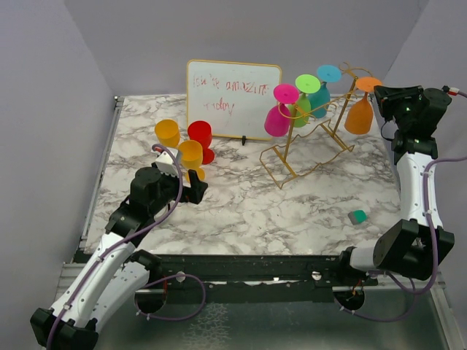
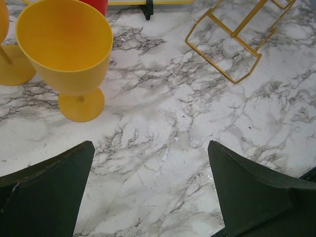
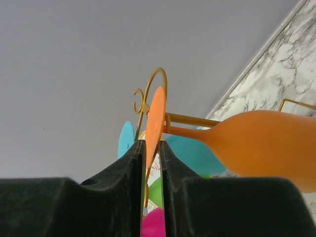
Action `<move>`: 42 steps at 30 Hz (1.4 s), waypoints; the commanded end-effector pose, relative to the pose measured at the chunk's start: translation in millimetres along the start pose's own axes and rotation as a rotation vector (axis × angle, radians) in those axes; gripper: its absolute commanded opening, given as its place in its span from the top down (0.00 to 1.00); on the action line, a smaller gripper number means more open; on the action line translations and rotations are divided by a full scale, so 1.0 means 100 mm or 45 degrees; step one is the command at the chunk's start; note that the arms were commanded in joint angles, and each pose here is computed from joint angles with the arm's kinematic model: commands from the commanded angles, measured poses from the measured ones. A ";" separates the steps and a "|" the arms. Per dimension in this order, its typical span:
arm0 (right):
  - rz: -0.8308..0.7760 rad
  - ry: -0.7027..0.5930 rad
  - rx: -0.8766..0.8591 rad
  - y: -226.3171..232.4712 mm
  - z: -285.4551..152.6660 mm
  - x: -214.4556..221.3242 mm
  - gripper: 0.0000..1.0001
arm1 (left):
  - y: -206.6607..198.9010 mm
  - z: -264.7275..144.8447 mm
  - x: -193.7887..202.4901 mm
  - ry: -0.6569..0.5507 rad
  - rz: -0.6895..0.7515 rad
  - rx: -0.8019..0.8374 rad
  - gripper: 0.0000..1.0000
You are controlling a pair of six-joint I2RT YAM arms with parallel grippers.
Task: Take the wine glass off the wine glass rack
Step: Pick up the wine glass from the wine rack.
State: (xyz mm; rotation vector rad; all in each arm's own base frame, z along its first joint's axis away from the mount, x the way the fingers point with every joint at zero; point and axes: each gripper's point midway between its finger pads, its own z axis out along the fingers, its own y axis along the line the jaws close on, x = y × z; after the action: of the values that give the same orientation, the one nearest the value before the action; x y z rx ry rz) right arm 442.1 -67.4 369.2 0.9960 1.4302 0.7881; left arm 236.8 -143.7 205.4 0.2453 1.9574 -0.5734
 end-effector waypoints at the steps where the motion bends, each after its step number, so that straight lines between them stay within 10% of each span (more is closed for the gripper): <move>1: -0.007 -0.020 -0.040 0.10 0.00 -0.06 0.78 | -0.02 0.02 0.00 0.001 0.014 0.028 0.01; 42: 0.143 -0.034 -0.032 0.07 -0.14 -0.03 0.99 | 0.00 0.06 0.03 0.024 0.012 0.014 0.01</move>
State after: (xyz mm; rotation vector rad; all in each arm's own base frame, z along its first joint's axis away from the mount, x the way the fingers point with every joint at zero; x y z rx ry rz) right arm 438.6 -63.7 363.1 1.0885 1.4021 0.8639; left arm 238.7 -145.6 197.5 0.2540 1.9882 -0.5714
